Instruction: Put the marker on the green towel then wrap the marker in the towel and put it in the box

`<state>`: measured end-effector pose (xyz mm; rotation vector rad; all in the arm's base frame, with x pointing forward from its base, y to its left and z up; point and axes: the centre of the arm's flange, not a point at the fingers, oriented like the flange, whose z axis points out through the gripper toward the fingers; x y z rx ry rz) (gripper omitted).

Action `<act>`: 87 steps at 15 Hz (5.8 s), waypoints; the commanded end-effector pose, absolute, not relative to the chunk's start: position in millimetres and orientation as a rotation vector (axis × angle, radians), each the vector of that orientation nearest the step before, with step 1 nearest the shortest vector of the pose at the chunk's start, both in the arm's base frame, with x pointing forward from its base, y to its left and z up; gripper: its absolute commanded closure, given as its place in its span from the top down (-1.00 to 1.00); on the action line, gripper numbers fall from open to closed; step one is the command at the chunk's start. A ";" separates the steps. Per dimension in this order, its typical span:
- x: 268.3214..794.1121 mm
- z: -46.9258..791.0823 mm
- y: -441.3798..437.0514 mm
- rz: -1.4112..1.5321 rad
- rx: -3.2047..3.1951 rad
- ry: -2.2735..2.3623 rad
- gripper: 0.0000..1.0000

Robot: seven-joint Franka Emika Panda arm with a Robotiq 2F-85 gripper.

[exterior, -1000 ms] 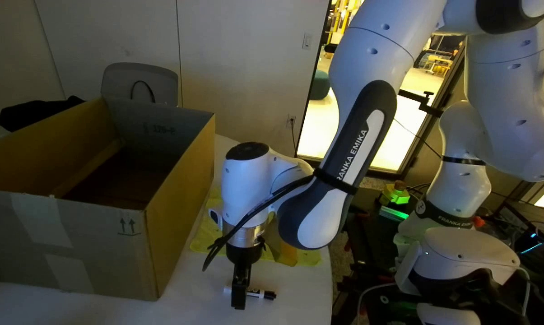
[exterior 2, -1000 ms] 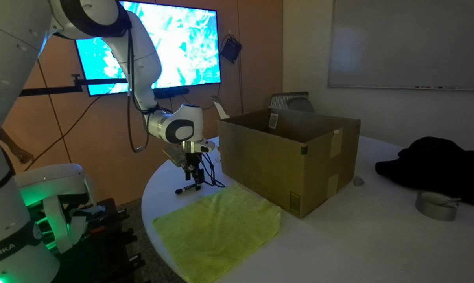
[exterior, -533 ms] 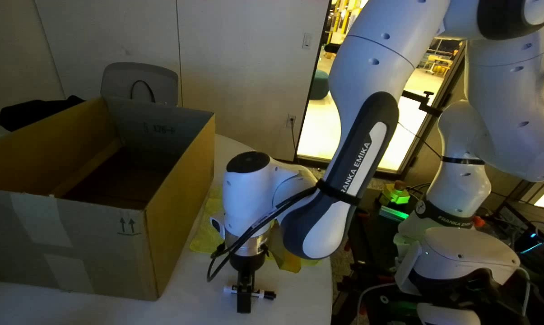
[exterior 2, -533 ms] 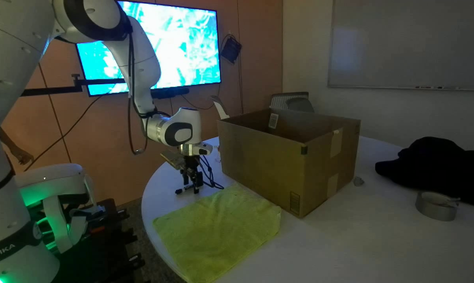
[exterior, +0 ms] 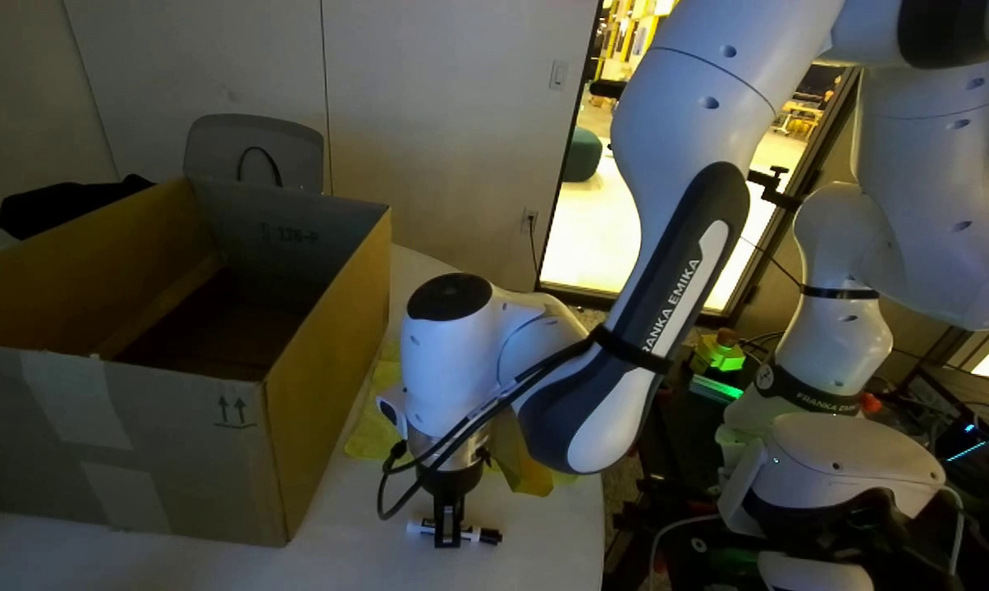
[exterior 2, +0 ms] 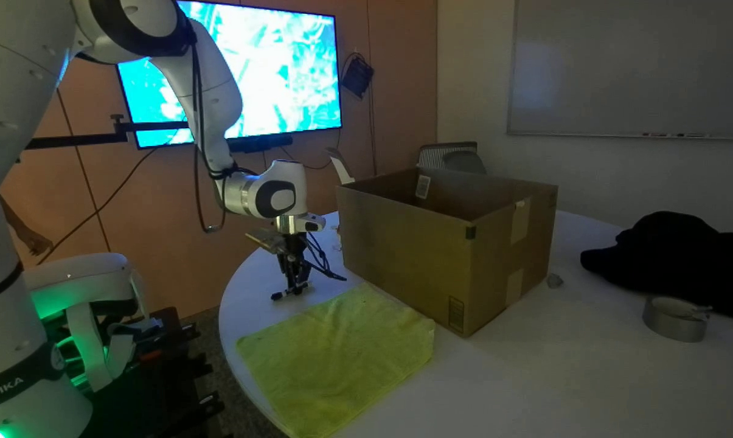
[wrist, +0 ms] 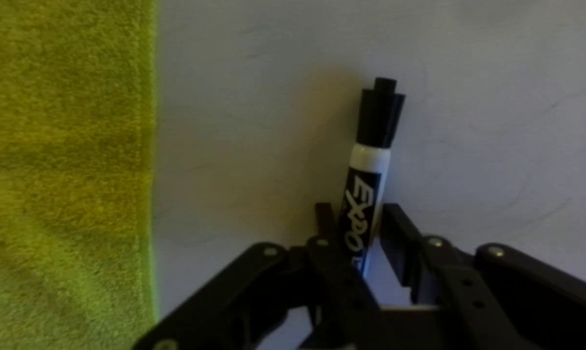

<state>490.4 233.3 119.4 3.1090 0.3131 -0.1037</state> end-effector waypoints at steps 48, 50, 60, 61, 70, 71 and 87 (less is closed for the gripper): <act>491.6 139.7 130.7 -0.026 3.069 -0.029 1.00; 486.4 132.6 141.7 -0.060 3.094 0.012 1.00; 488.0 108.4 127.0 -0.127 3.158 0.026 1.00; 488.1 105.9 124.6 -0.136 3.168 0.027 1.00; 488.3 101.2 114.2 -0.200 3.239 0.071 0.00; 488.3 103.4 116.3 -0.197 3.240 0.080 -0.13; 473.4 196.8 103.0 0.045 3.175 -0.041 -0.94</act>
